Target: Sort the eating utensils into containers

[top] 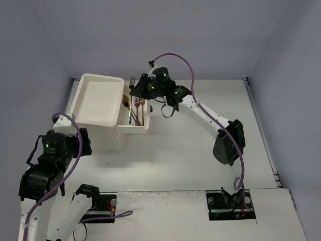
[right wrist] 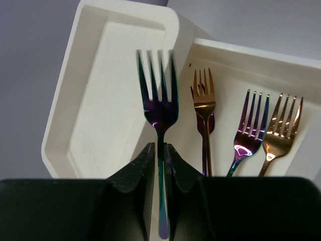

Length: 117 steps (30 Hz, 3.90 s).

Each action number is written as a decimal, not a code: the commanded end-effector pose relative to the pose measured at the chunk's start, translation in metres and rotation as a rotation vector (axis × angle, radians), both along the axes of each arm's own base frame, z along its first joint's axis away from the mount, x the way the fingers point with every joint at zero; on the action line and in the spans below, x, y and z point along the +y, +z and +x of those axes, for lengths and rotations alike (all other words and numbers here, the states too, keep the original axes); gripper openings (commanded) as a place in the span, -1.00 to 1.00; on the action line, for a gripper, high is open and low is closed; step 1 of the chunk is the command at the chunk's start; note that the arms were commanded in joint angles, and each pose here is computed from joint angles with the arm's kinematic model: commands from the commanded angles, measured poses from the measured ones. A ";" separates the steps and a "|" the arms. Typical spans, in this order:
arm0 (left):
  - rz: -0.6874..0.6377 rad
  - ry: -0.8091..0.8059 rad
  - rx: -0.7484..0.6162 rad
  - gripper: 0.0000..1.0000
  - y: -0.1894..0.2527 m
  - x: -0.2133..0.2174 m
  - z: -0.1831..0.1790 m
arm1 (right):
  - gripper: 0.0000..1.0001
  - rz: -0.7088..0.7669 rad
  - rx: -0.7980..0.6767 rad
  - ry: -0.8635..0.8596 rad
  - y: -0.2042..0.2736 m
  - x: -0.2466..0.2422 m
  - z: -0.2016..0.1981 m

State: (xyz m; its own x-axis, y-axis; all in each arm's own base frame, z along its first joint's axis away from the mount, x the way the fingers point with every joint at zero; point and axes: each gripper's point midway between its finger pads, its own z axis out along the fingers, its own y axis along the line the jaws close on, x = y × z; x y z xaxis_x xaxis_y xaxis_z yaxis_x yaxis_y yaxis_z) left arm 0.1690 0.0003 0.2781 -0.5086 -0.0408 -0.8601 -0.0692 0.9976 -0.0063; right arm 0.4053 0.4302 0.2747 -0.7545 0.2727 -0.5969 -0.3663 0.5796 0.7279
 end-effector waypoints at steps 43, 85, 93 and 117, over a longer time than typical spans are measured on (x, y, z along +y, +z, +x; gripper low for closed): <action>0.080 -0.001 0.054 0.31 0.079 0.054 0.248 | 0.13 -0.432 -0.176 -0.123 -0.064 -0.157 0.008; -0.066 -0.082 0.194 -1.00 0.008 0.020 0.254 | 0.14 -0.244 -0.282 0.158 -0.021 0.054 -0.045; -0.117 -0.037 0.167 -1.00 0.015 0.016 0.256 | 0.11 -0.202 -0.255 0.163 -0.012 0.076 -0.075; -0.045 0.008 -0.128 0.06 0.124 0.030 0.242 | 0.22 -0.315 -0.469 0.009 0.048 -0.002 -0.058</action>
State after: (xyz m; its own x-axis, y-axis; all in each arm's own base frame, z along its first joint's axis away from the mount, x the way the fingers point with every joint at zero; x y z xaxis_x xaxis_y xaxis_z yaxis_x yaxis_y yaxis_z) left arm 0.4217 0.0544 0.2872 -0.6631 -0.0915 -0.7429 -0.1257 0.9920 -0.0099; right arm 0.3440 0.4618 0.2090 -0.5871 -0.1472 -0.7960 -0.5845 0.7574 0.2910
